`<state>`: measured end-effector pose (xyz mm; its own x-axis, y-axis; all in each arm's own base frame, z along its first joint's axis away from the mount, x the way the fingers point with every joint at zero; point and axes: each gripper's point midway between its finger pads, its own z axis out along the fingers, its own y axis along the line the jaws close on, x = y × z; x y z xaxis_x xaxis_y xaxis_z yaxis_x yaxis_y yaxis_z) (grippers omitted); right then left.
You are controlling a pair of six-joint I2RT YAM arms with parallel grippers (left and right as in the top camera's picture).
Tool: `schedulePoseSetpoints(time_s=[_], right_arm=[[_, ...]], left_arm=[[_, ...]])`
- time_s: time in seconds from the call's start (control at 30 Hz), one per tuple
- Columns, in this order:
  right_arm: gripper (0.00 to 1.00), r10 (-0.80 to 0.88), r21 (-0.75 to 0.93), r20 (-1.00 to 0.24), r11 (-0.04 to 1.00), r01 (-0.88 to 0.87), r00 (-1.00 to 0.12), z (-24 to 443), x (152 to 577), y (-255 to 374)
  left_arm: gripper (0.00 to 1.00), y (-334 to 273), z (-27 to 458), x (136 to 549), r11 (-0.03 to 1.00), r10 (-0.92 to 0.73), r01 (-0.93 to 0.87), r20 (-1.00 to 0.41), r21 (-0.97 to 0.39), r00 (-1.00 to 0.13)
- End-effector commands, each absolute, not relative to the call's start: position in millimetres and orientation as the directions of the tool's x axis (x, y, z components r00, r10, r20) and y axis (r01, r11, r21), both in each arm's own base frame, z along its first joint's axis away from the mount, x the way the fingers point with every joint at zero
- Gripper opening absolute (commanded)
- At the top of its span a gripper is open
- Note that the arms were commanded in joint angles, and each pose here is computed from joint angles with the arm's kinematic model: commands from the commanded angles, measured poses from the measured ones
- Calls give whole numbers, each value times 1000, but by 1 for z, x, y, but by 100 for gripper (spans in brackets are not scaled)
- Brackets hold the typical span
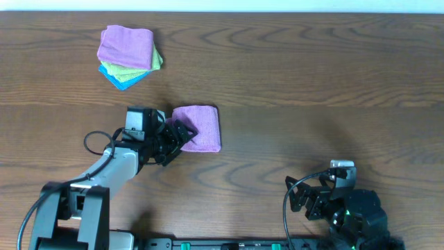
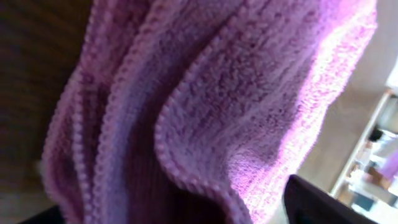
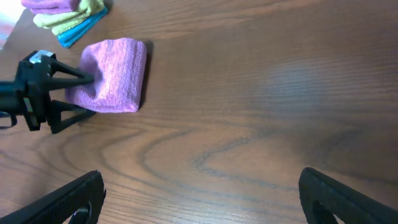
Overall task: Fold the cloth
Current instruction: 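Grasp the folded pink cloth's edge with the left gripper, then lift the folded cloth and carry it to the cloth stack at top left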
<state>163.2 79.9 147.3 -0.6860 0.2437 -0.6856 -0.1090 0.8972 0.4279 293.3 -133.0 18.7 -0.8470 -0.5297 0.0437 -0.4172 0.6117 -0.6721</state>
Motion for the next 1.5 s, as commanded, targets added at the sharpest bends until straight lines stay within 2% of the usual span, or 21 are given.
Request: schedulePoseSetpoints(time_s=[0.0,0.23,0.43,0.6,0.7,0.93,1.07,1.2,1.47], right_arm=[[99,261,431,-685,898,-89,-680,146,164,77],[99,261,431,-684,898,-89,-681,146,164,77],[99,261,431,-684,898,-89,-681,146,164,77],[99,261,431,-684,898,-89,-681,146,164,77],[99,261,431,-684,898,-89,-681,146,164,77],[99,261,431,-684,898,-89,-681,146,164,77],[99,261,431,-684,898,-89,-681,146,164,77],[99,261,431,-684,898,-89,-681,146,164,77],[99,261,431,-684,898,-89,-681,146,164,77]], left_arm=[[77,-108,-11,287,696,-582,-480,-29,-534,-813],[50,-107,-11,293,744,-546,-424,-105,-517,-831],[18,-107,-7,301,768,-510,-366,-158,-526,-845],[16,-113,0,308,758,-503,-339,-168,-557,-848],[6,-122,16,322,743,-490,-301,-179,-598,-854],[6,-137,106,384,720,-491,-232,-244,-654,-836],[6,-133,175,424,727,-517,-170,-366,-666,-774],[6,-122,223,452,736,-551,-141,-464,-662,-694],[6,-88,254,519,750,-584,-145,-543,-646,-603]])
